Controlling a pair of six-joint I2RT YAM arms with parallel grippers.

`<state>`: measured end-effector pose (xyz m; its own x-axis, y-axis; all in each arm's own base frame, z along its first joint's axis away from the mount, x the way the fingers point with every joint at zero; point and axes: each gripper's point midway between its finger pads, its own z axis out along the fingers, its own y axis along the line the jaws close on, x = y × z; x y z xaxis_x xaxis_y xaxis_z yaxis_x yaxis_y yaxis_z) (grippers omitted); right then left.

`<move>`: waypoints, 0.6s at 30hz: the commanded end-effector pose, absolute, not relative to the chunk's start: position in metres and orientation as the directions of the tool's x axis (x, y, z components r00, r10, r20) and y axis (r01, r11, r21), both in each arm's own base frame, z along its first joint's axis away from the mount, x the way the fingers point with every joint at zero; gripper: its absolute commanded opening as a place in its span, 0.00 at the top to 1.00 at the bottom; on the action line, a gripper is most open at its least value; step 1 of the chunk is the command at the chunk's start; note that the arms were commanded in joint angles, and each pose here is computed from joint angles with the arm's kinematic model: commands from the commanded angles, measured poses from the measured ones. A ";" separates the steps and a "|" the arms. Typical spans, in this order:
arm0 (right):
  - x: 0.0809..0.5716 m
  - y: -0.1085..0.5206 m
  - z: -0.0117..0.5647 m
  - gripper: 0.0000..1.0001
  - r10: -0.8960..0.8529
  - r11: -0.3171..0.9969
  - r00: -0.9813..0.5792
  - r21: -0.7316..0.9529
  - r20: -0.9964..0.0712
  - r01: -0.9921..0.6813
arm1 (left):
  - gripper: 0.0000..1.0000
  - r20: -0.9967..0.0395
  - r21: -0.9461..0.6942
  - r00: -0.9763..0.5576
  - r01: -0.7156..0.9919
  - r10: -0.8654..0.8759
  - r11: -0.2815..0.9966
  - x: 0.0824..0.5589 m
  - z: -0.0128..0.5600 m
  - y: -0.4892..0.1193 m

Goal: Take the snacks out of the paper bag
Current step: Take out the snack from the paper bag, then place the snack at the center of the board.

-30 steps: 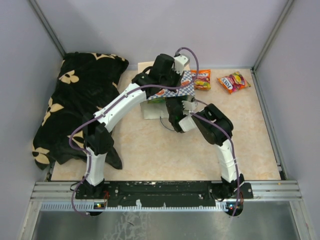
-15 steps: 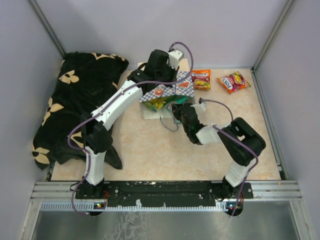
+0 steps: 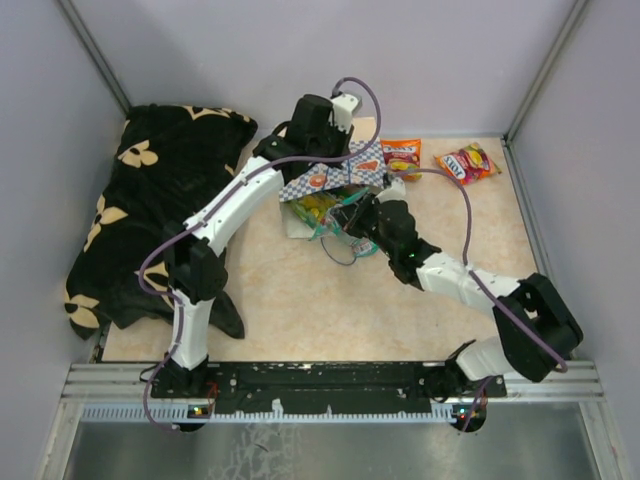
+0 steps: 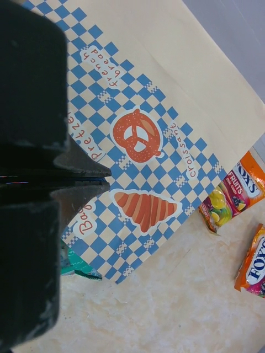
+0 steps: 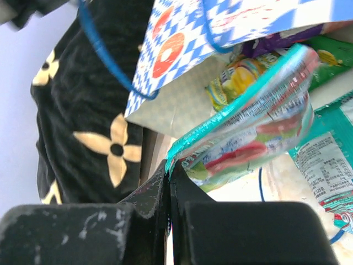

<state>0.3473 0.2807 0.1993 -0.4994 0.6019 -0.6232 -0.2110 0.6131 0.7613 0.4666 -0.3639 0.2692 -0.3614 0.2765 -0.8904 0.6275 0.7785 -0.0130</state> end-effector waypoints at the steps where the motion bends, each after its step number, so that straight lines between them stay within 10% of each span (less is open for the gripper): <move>1: 0.322 0.295 0.282 1.00 0.475 0.568 -0.463 0.663 -0.748 -0.488 | 1.00 -0.912 -0.004 -0.326 0.612 0.248 0.791 0.479 0.287 -0.358; 10: 0.233 0.264 0.289 1.00 -0.085 0.536 -0.504 0.387 -0.860 -0.750 | 1.00 -0.905 -0.010 -0.344 0.604 0.249 0.797 0.480 0.281 -0.346; 18: 0.258 0.173 0.341 1.00 0.236 0.591 -0.489 0.523 -0.840 -0.613 | 1.00 -0.887 -0.002 -0.367 0.609 0.280 0.793 0.470 0.265 -0.339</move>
<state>0.2553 0.2063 0.3160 -0.5024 0.1440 -0.8526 -0.6450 0.5943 0.4805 0.4724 -0.3476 0.2459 -0.4066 0.2915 -0.8659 0.6126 0.7901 -0.0218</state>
